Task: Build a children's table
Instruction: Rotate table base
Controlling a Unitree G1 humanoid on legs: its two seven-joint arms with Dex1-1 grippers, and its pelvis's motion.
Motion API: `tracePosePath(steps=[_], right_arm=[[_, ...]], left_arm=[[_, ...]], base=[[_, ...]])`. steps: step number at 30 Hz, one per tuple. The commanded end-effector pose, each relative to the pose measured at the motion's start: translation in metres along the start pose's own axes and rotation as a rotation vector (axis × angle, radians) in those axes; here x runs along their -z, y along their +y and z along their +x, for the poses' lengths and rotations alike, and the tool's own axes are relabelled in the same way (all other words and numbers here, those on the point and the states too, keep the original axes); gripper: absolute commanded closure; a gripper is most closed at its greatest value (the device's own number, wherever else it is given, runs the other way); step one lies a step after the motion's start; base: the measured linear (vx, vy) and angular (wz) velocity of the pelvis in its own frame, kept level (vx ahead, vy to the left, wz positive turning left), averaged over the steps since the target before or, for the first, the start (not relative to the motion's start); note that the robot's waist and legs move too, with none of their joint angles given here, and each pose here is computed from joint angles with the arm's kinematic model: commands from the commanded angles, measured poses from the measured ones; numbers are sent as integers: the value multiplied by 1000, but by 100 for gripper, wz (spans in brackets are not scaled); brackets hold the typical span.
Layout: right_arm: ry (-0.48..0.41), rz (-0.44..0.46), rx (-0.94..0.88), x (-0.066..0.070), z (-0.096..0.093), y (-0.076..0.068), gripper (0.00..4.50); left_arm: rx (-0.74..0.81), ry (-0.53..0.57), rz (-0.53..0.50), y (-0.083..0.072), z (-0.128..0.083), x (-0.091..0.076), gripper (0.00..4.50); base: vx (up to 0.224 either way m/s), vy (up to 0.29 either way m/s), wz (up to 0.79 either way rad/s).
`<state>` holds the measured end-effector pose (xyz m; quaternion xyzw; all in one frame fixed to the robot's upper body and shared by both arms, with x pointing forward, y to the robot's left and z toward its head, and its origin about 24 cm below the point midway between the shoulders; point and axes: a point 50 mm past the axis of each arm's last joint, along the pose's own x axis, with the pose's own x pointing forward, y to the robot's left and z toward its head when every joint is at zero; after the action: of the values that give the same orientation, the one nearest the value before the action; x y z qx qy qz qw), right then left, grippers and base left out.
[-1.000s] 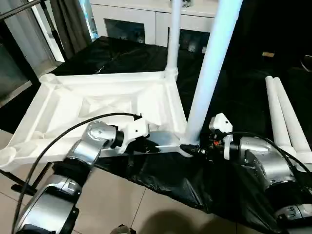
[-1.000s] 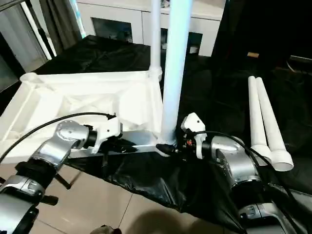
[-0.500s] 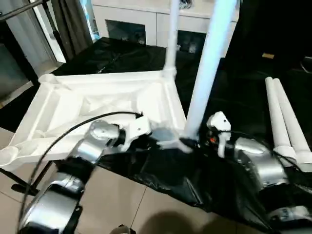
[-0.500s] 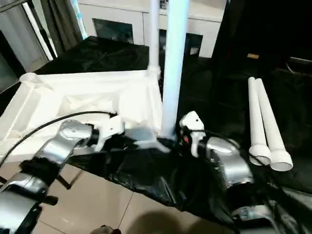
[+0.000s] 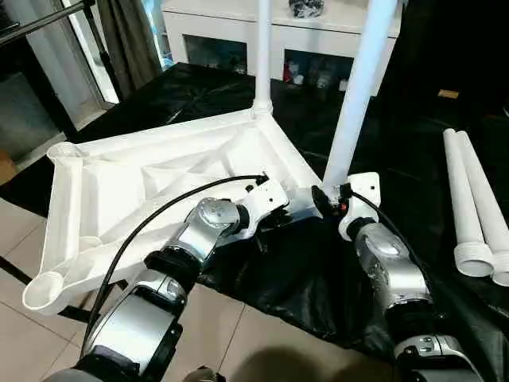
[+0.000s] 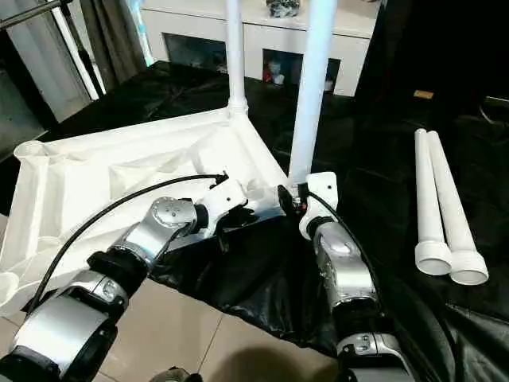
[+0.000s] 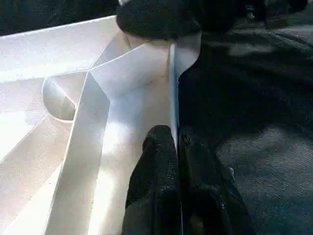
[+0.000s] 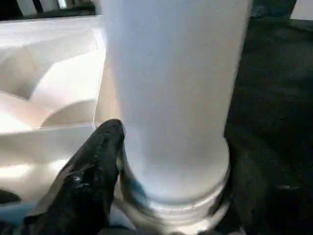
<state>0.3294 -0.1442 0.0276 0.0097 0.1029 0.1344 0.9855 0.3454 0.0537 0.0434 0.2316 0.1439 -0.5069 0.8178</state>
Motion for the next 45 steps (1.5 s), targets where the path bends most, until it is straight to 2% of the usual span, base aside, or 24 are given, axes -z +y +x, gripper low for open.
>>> tracePosePath(steps=[1, 3, 4, 8, 10, 12, 13, 15, 18, 22, 23, 25, 27, 28, 29, 31, 33, 34, 35, 36, 38, 39, 42, 45], right_arm=[[35, -30, -78, 6, 1, 12, 89], [22, -48, -84, 4, -2, 7, 89], [-5, -73, -126, -3, -11, -6, 89], [-16, -86, -166, -7, -19, -14, 89], [-27, -102, -215, -14, -35, -35, 89], [-27, -103, -240, -16, -42, -43, 89], [-25, -101, -253, -17, -45, -46, 89], [-4, -115, -280, -16, -53, -54, 89], [6, -116, -285, -15, -55, -54, 82], [41, -114, -344, -12, -53, -41, 82], [41, -114, -344, -12, -53, -41, 82], [72, -119, -443, -9, -53, -24, 82], [86, -121, -464, -7, -53, -18, 82], [110, -131, -480, -4, -52, -11, 82], [110, -131, -480, -4, -52, -11, 82], [129, -134, -490, 0, -50, -2, 82], [132, -133, -490, 0, -50, 0, 82], [144, -125, -495, 2, -49, 5, 111], [148, -122, -500, 3, -48, 7, 111], [161, -117, -516, 5, -47, 13, 119], [161, -117, -516, 5, -47, 13, 122], [168, -119, -522, 6, -47, 16, 152], [179, -121, -514, 7, -42, 21, 163], [182, -137, -503, 7, -37, 23, 203]], left_arm=[[-37, -36, 58, 3, 3, -11, 450], [-38, -32, 68, 4, 1, -9, 450], [-44, -32, 85, 7, -1, -8, 450], [-42, -36, 92, 7, -1, -9, 450], [-48, -52, 104, 10, -2, -11, 450], [-50, -68, 113, 10, -2, -13, 450], [-54, -85, 110, 11, -3, -15, 450], [-47, -170, 32, 13, -4, -23, 450], [-60, -211, 2, 17, -6, -28, 394], [-215, -249, -9, 40, -24, -38, 381], [-215, -249, -9, 40, -24, -38, 381], [-392, -200, -32, 67, -53, -31, 381], [-449, -176, -34, 75, -67, -25, 381], [-536, -117, -37, 85, -92, -12, 381], [-536, -117, -37, 85, -92, -12, 381], [-660, -22, -41, 92, -130, 9, 381], [-681, -5, -46, 92, -136, 12, 381], [-754, 63, -69, 92, -160, 25, 408], [-781, 103, -72, 91, -169, 30, 408], [-866, 224, -79, 87, -198, 46, 417], [-866, 224, -79, 87, -198, 46, 417], [-919, 280, -90, 85, -212, 53, 440], [-1018, 399, -137, 82, -238, 74, 450], [-1000, 449, -148, 81, -241, 88, 450]], base=[[0, 0, 0], [0, 0, 0], [0, 0, 0], [0, 0, 0], [0, 0, 0], [0, 0, 0], [0, 0, 0], [0, 0, 0], [0, 0, 0], [0, 0, 0], [0, 0, 0], [0, 0, 0], [0, 0, 0], [0, 0, 0], [0, 0, 0], [0, 0, 0], [0, 0, 0], [0, 0, 0], [0, 0, 0], [0, 0, 0], [0, 0, 0], [0, 0, 0], [0, 0, 0], [0, 0, 0]])
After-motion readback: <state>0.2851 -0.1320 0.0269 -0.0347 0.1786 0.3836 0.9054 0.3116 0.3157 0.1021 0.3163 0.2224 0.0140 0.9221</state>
